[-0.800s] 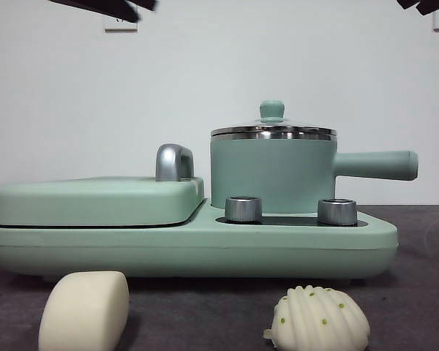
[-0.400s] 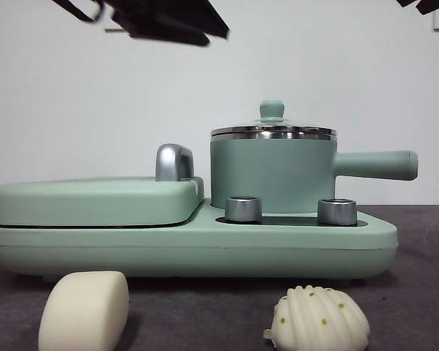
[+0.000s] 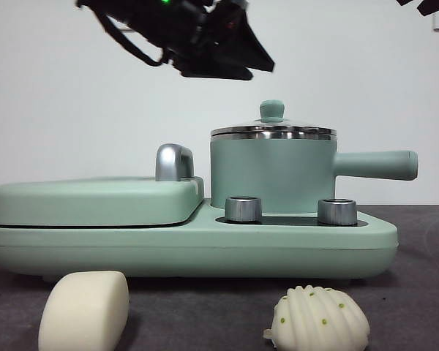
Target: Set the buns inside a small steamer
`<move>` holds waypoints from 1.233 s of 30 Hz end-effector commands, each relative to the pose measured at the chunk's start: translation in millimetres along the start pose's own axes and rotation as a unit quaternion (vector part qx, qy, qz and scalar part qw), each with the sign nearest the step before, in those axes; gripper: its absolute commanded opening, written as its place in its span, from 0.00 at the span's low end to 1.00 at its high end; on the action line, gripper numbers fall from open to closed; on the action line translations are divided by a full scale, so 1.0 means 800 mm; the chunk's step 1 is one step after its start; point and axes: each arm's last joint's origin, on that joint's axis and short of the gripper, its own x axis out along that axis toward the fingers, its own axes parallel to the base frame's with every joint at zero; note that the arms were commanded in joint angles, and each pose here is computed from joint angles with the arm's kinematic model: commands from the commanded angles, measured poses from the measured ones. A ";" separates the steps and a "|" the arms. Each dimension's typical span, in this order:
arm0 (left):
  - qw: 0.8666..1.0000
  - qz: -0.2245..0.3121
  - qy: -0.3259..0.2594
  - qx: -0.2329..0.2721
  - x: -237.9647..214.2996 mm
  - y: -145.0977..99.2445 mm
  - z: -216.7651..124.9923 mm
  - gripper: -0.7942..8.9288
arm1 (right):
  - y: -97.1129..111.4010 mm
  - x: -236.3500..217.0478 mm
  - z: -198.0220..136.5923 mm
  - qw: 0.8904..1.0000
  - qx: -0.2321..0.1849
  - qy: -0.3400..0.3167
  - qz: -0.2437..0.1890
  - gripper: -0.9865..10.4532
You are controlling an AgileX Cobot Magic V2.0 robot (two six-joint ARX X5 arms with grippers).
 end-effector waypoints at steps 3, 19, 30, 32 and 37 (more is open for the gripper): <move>1.000 -0.006 -0.005 0.000 0.029 0.004 0.005 0.33 | 0.000 -0.002 0.008 1.000 0.001 -0.011 -0.001 0.32; 1.000 -0.008 0.025 -0.011 0.063 0.013 -0.024 0.33 | 0.000 -0.002 0.008 1.000 0.001 -0.011 0.000 0.32; 1.000 0.005 0.027 -0.011 0.063 0.014 -0.024 0.10 | 0.000 -0.002 0.008 1.000 0.001 -0.011 0.000 0.32; 1.000 0.005 0.027 -0.011 0.063 0.014 -0.024 0.10 | 0.000 -0.002 0.008 1.000 0.001 -0.011 0.000 0.32; 1.000 0.005 0.024 -0.009 0.062 0.014 -0.021 0.10 | 0.000 -0.002 0.008 1.000 0.001 -0.011 0.000 0.32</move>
